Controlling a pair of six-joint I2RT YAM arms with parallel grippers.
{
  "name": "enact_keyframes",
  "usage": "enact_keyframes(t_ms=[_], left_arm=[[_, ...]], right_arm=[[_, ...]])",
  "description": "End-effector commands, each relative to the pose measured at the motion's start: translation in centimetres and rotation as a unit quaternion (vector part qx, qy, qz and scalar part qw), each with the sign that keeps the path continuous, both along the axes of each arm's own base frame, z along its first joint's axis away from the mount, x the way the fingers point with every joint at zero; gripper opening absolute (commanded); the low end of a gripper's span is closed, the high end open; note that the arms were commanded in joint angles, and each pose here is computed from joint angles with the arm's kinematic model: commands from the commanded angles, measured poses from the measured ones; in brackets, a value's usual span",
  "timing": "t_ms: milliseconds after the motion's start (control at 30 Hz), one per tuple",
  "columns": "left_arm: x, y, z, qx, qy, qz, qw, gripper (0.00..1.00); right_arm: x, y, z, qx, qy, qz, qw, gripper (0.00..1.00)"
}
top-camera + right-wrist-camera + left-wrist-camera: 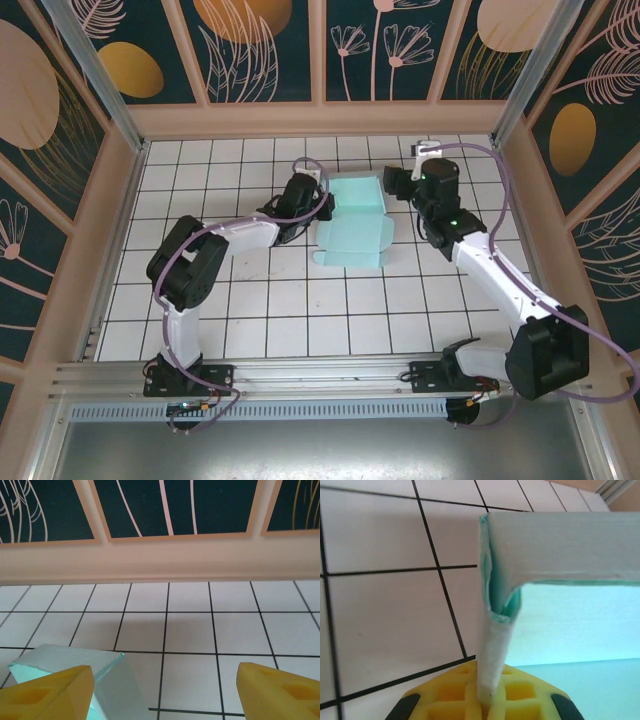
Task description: Fold the paper box
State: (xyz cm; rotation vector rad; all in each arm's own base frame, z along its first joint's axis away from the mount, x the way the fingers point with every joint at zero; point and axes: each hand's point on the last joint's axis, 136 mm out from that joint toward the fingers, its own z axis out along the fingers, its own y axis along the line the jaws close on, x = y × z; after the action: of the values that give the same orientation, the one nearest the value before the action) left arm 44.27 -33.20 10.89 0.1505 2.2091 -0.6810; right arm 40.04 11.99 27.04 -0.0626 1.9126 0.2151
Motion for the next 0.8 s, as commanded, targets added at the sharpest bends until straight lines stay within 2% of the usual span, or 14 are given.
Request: enact_keyframes(t_ms=[0, 100, 200, 367, 600, 667, 767], left_arm=[[-0.7, 1.3, 1.2, 0.131, -0.019, -0.059, 0.989, 0.00], [-1.8, 1.8, -0.5, 0.213, 0.024, -0.120, 0.969, 0.00], [-2.7, 2.6, -1.6, 0.260, 0.062, -0.147, 0.952, 0.00], [-5.2, 3.5, -3.6, 0.303, 0.146, -0.214, 0.917, 0.00], [-7.9, 6.4, -6.8, 0.380, 0.228, -0.258, 0.858, 0.00], [-8.5, 6.9, -7.3, 0.391, 0.243, -0.272, 0.845, 0.00], [-8.5, 7.0, -7.8, 0.400, 0.253, -0.281, 0.835, 0.00]], right_arm=[[-0.5, 0.1, -0.1, 0.064, 0.004, 0.021, 0.998, 0.75], [-0.5, -0.8, -1.1, 0.071, 0.011, 0.014, 0.997, 0.75], [-0.5, -1.1, -1.9, 0.074, 0.018, 0.018, 0.997, 0.75], [-0.5, -1.9, -2.8, 0.068, 0.026, 0.016, 0.997, 0.75], [-0.5, -3.1, -4.2, 0.073, 0.040, 0.008, 0.996, 0.75], [-0.4, -3.1, -4.5, 0.076, 0.043, 0.009, 0.996, 0.75], [-0.3, -3.2, -5.0, 0.074, 0.048, 0.008, 0.996, 0.75]])
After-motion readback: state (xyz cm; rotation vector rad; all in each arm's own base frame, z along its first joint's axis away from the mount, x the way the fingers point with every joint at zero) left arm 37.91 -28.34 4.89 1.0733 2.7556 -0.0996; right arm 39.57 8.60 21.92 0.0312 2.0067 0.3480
